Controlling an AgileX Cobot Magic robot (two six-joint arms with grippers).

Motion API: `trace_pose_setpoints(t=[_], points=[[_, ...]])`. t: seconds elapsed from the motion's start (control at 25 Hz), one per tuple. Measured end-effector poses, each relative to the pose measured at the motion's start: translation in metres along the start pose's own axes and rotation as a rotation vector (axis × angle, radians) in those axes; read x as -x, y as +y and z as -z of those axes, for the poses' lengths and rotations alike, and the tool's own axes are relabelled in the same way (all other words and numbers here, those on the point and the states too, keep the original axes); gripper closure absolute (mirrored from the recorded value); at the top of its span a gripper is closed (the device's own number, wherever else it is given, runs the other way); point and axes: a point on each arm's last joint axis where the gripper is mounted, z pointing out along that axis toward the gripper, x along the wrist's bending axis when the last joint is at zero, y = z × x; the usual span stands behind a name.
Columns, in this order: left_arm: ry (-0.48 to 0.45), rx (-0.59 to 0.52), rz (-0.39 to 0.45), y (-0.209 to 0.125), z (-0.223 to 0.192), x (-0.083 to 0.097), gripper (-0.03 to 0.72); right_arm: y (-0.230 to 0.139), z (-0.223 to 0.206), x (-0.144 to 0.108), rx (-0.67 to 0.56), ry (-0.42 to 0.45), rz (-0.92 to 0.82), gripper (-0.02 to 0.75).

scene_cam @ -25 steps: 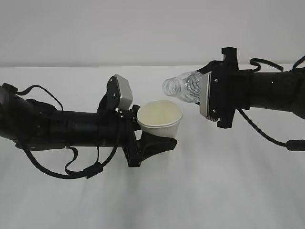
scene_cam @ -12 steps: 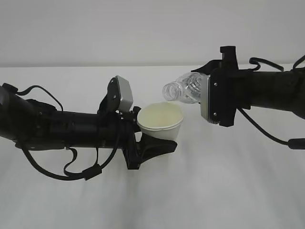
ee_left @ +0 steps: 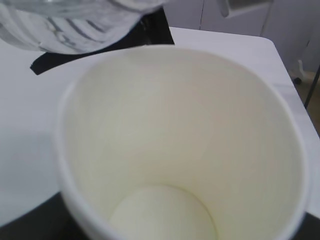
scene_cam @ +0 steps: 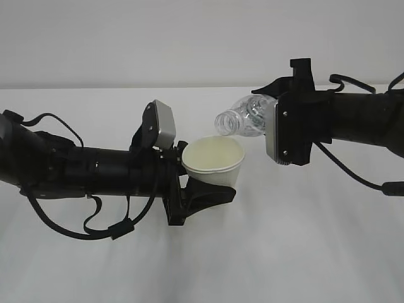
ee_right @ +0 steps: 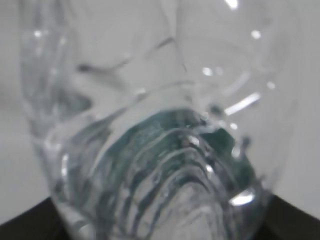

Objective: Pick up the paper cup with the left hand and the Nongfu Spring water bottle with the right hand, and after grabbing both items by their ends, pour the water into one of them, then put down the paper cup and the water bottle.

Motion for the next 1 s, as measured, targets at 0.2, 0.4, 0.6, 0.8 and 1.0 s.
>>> trace_pose_setpoints(t=[0.2,0.4,0.6,0.8,1.0], points=[[-0.001,0.001,0.0,0.0001,0.0,0.0001,0.211,0.001,0.0,0.0011,0.011,-0.012,0.031,0.272],[-0.001,0.001,0.0,0.0001,0.0,0.0001,0.211,0.0015,0.0,0.0028,0.015,-0.031,0.048,0.272],[-0.001,0.001,0.0,0.0001,0.0,0.0001,0.211,0.0017,0.0001,0.004,0.017,-0.045,0.075,0.272],[-0.001,0.001,0.0,0.0001,0.0,0.0001,0.211,0.0012,0.0001,0.0049,0.01,-0.053,0.097,0.272],[-0.001,0.001,0.0,0.0001,0.0,0.0001,0.212,0.0008,0.0002,0.0065,0.004,-0.071,0.11,0.272]])
